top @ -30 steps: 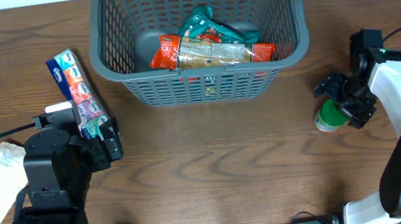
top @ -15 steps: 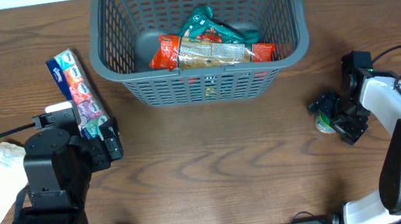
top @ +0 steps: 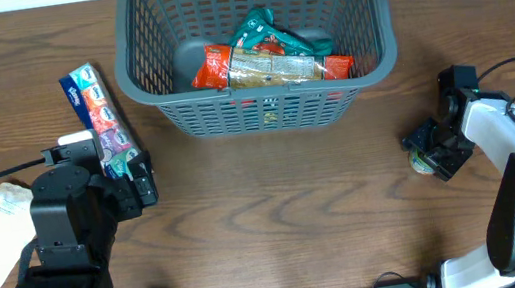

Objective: Pack container
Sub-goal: 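Lower the right gripper and grasp the green-lidded jar, then lift the jar with the right gripper and release it into the basket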

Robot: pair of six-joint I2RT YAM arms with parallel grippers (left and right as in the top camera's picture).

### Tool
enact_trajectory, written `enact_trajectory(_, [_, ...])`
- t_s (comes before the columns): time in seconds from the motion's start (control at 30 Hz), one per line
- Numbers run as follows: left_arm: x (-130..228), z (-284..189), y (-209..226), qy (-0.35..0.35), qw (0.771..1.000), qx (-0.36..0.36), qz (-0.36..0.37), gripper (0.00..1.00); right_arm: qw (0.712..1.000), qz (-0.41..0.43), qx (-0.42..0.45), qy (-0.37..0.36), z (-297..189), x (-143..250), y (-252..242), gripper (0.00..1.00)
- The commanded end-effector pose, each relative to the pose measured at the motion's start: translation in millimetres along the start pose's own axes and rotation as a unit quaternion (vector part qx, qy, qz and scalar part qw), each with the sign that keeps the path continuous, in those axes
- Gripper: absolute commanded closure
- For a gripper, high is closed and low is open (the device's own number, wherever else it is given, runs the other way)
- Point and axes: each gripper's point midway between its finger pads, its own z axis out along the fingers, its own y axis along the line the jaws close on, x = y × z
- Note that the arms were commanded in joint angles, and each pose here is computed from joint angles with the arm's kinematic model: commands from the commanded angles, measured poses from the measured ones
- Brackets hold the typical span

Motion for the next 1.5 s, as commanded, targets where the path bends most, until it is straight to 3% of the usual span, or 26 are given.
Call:
enact_trajectory(0.0, [-7.5, -4.5, 0.0, -0.01, 1.0, -0.001, -0.003, 0.01, 1.0, -0.002, 0.011, 0.005, 4.4, 4.6, -4.3, 0.63])
enact_trajectory(0.03, [-7.5, -4.5, 0.0, -0.01, 1.0, -0.001, -0.003, 0.01, 1.0, -0.006, 0.011, 0.005, 4.4, 4.7, -4.2, 0.7])
enact_trajectory(0.13, [-7.5, -4.5, 0.0, -0.01, 1.0, -0.001, -0.003, 0.01, 1.0, -0.008, 0.011, 0.006, 4.4, 4.8, -4.3, 0.79])
enact_trajectory(0.2, [-7.4, -4.5, 0.0, -0.01, 1.0, -0.001, -0.003, 0.01, 1.0, -0.008, 0.011, 0.005, 4.4, 4.5, -4.1, 0.96])
enact_trajectory(0.23, [-7.5, -4.5, 0.0, -0.01, 1.0, -0.001, -0.003, 0.01, 1.0, -0.008, 0.01, 0.005, 4.3, 4.4, -4.0, 0.99])
enact_trajectory(0.43, [-7.5, -4.5, 0.1, -0.011, 1.0, -0.001, -0.003, 0.01, 0.999, -0.048, -0.003, -0.011, -8.9, -5.8, 5.6, 0.99])
enact_trajectory(0.57, [-7.5, -4.5, 0.0, -0.01, 1.0, -0.001, -0.003, 0.01, 0.996, -0.069, -0.019, -0.053, -45.3, -27.7, 20.0, 0.99])
enact_trajectory(0.8, [-7.5, -4.5, 0.1, -0.011, 1.0, -0.001, -0.003, 0.01, 0.971, -0.118, -0.042, -0.201, -176.6, -78.8, 42.5, 0.98])
enact_trajectory(0.97, [-7.5, -4.5, 0.0, -0.01, 1.0, -0.001, -0.003, 0.01, 0.936, -0.19, -0.074, -0.287, -267.2, -85.3, 67.7, 0.98])
enact_trajectory(1.13, [-7.5, -4.5, 0.0, -0.01, 1.0, -0.001, -0.003, 0.01, 0.859, -0.336, -0.146, -0.357, -345.4, -54.0, 120.4, 0.99])
enact_trajectory(1.27, [-7.5, -4.5, 0.0, -0.01, 1.0, -0.001, -0.003, 0.01, 0.744, -0.506, -0.197, -0.388, -380.5, 3.7, 170.7, 0.99])
enact_trajectory(1.47, [-7.4, -4.5, 0.0, -0.01, 1.0, -0.001, -0.003, 0.01, 0.596, -0.644, -0.218, -0.427, -396.0, 79.2, 229.1, 0.99])
